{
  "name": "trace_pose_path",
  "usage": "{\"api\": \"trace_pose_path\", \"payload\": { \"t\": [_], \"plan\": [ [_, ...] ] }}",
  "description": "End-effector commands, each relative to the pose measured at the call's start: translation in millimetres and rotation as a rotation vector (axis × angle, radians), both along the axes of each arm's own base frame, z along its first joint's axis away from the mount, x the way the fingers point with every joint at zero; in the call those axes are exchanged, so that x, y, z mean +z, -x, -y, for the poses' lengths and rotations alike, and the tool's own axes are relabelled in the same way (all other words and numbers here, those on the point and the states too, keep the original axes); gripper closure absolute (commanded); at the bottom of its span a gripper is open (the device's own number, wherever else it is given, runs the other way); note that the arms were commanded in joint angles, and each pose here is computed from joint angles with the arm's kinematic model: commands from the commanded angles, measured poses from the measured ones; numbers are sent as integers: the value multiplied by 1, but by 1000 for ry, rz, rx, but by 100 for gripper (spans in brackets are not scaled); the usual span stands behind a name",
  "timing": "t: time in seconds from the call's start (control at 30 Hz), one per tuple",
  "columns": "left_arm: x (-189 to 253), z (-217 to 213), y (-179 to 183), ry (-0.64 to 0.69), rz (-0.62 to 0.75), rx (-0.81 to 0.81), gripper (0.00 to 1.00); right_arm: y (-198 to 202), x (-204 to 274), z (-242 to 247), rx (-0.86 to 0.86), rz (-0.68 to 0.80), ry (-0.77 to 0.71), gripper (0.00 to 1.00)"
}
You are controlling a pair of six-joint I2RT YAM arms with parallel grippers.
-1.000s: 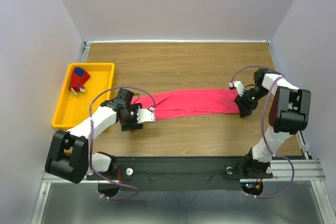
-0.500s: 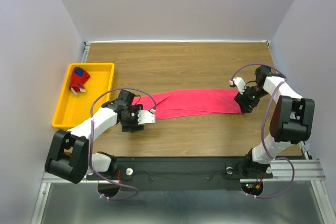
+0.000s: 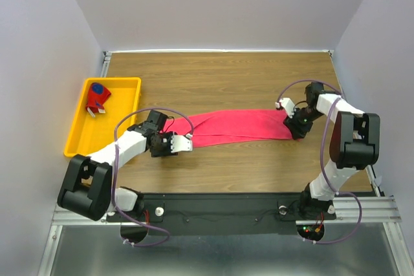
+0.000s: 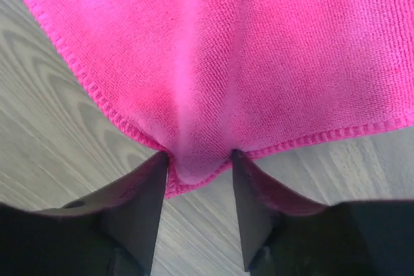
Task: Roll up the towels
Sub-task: Fold the towel
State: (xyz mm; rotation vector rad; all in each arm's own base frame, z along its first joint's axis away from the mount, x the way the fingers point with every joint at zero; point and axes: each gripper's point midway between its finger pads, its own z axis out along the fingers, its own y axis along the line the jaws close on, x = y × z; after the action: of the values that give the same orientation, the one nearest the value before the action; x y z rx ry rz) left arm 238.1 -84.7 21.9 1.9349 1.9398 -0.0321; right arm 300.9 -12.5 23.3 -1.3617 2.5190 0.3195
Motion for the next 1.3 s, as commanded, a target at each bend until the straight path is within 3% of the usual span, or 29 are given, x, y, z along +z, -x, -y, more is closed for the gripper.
{"api": "trace_pose_path", "payload": {
  "t": [0.0, 0.07, 0.1, 0.13, 0.17, 0.23, 0.43, 0.7, 0.9, 1.17, 1.27],
  "plan": [
    [3, 5, -8, 5, 13, -2, 61, 0, -16, 2, -7, -26, 30, 60],
    [2, 3, -12, -4, 35, 7, 71, 2, -20, 5, -7, -36, 47, 70],
    [2, 2, -13, -12, 41, 8, 86, 3, -22, 8, -8, -41, 64, 76],
    [2, -2, -13, -29, 48, 12, 95, 4, -22, 10, -14, -40, 73, 88],
    [2, -4, -13, -34, 53, 15, 100, 4, -21, 14, -18, -41, 92, 94],
    [6, -10, -12, -58, 74, 5, 100, 6, -21, 21, -29, -43, 108, 99],
    [2, -32, -3, -120, 74, -6, 100, 8, -16, 46, -62, -38, 143, 99],
    [17, -37, -11, -100, 104, 19, 100, 3, 8, 53, -79, -6, 106, 99],
    [66, -34, -51, 13, 188, 117, 100, -29, 50, 58, -147, 95, 20, 99],
    [124, -17, -123, 149, 347, 234, 100, -111, 130, 64, -244, 302, -84, 100],
    [140, -13, -156, 181, 384, 279, 100, -132, 129, 65, -278, 297, -118, 99]
  ]
}}
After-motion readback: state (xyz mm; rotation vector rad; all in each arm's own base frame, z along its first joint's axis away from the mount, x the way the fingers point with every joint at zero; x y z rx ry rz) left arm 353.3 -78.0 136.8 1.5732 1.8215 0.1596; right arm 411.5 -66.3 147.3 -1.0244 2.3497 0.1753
